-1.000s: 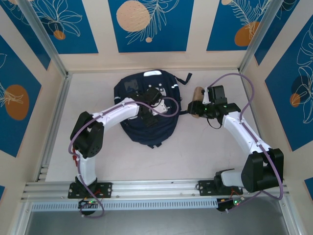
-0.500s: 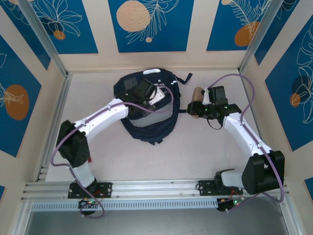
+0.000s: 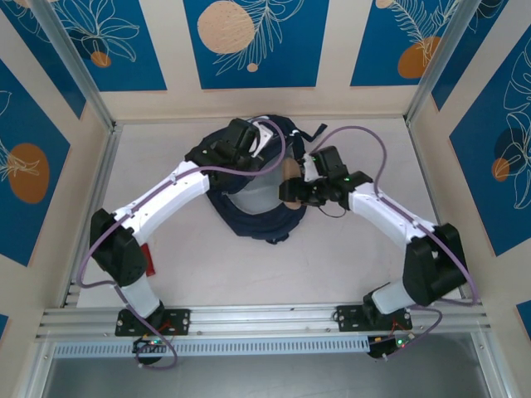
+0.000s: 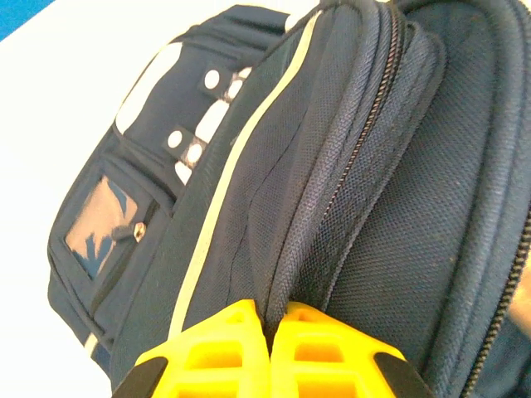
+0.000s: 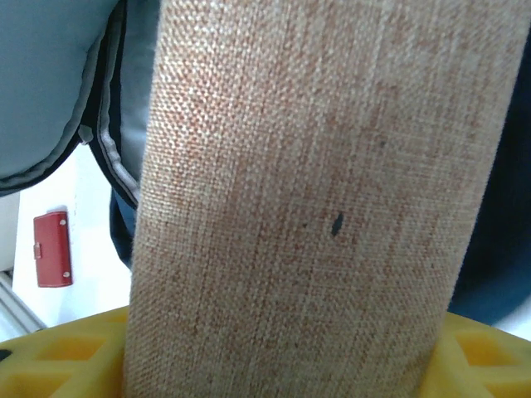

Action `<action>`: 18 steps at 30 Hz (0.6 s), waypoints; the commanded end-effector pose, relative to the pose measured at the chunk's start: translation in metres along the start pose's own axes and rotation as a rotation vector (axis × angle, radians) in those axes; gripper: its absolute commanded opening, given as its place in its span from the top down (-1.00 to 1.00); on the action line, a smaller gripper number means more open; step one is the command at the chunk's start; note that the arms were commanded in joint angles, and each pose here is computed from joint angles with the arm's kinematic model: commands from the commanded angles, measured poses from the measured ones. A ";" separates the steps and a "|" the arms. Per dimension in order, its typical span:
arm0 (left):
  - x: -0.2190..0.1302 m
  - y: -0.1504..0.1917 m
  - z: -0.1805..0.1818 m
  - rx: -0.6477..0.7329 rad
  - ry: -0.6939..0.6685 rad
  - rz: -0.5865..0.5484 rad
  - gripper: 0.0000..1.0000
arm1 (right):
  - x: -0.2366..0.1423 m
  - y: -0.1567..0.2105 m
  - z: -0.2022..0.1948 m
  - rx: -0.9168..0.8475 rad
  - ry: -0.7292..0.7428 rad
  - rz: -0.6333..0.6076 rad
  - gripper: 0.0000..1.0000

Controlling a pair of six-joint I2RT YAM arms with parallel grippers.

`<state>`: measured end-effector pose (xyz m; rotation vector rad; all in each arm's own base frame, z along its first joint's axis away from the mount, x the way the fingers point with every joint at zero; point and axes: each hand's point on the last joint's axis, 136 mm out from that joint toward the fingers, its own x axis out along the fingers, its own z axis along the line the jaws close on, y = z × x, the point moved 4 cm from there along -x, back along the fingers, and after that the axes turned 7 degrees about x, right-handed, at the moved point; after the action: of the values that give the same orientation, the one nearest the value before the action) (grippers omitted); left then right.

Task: Pack the student bag
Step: Place the glasses case in the student bag.

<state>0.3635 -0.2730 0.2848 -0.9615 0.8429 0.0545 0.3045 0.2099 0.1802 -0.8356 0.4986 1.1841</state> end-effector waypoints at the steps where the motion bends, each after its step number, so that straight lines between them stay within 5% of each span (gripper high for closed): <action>1: -0.052 -0.062 0.019 -0.105 -0.005 -0.264 1.00 | 0.010 -0.019 0.030 0.009 -0.074 -0.012 0.27; 11: -0.046 -0.066 0.013 -0.187 0.060 -0.261 1.00 | 0.076 -0.078 0.036 0.191 -0.060 -0.056 0.25; 18: -0.023 -0.068 0.018 -0.281 0.113 -0.211 1.00 | 0.091 -0.117 0.049 0.243 -0.178 -0.147 -0.30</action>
<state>0.3767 -0.2799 0.2973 -1.1542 0.9007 0.0913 0.4137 0.2745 0.1480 -0.6004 0.5599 1.0685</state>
